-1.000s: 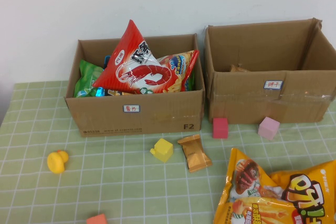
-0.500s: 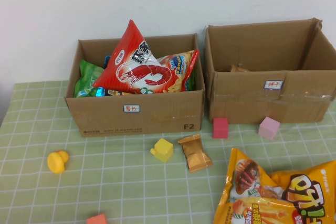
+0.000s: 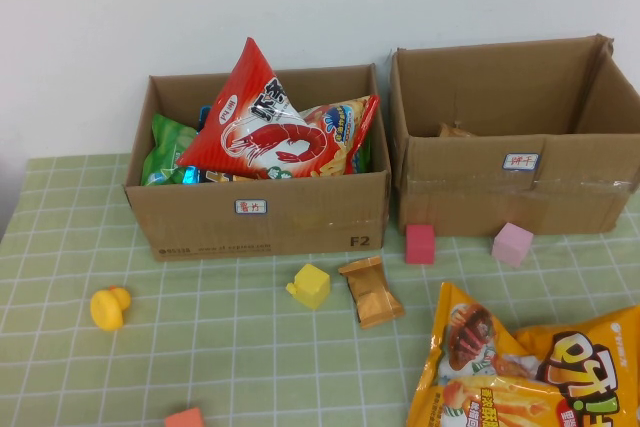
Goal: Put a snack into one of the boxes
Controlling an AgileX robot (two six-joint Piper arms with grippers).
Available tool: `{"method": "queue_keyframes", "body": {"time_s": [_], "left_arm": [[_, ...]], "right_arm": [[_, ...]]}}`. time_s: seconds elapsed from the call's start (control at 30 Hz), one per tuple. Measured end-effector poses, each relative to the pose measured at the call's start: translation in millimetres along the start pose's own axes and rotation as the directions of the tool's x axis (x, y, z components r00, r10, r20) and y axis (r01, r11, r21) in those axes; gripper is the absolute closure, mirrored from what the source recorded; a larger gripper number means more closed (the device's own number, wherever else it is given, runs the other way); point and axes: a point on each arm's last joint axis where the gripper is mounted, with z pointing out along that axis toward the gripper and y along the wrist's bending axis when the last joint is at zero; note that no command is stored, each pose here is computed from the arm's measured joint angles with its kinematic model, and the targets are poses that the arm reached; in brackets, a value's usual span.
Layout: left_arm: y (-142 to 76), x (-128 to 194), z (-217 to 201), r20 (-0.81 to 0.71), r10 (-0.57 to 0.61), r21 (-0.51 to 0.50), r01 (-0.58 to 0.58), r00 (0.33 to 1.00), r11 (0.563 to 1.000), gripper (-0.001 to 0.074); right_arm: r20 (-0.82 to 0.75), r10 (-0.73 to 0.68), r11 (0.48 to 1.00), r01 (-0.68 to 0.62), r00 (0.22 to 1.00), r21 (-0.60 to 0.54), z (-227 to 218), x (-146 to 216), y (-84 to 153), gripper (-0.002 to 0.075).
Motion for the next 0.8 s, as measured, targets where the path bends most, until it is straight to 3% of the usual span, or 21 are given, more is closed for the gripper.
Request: {"method": "queue_keyframes", "body": {"time_s": [0.13,0.27,0.37,0.47,0.6,0.8], "left_arm": [[0.0,0.0,0.0,0.0,-0.002,0.0,0.002,1.0,1.0,0.0738],[0.0,0.0,0.0,0.0,-0.002,0.0,0.002,1.0,1.0,0.0738],[0.0,0.0,0.0,0.0,-0.002,0.0,0.002,1.0,1.0,0.0738],[0.0,0.0,0.0,0.0,-0.002,0.0,0.002,1.0,1.0,0.0737],[0.0,0.0,0.0,0.0,-0.002,0.0,0.002,1.0,1.0,0.0738],[0.0,0.0,0.0,0.0,-0.002,0.0,0.002,1.0,1.0,0.0738]], "right_arm": [[-0.122,-0.282,0.959,0.282,0.952,-0.012,4.4,-39.5,7.0,0.0728],[-0.354,-0.483,0.87,0.485,0.801,-0.089,21.9,-68.0,2.9,0.0728],[-0.485,-0.56,0.815,0.553,0.671,-0.175,39.7,-86.9,-2.9,0.0728],[-0.579,-0.594,0.789,0.547,0.558,-0.281,63.8,-96.0,-9.8,0.0728],[-0.645,-0.604,0.787,0.476,0.468,-0.391,95.2,-98.8,-15.2,0.0728],[-0.671,-0.691,0.719,0.355,0.27,-0.597,143.4,-75.7,-10.3,0.0728]]}}
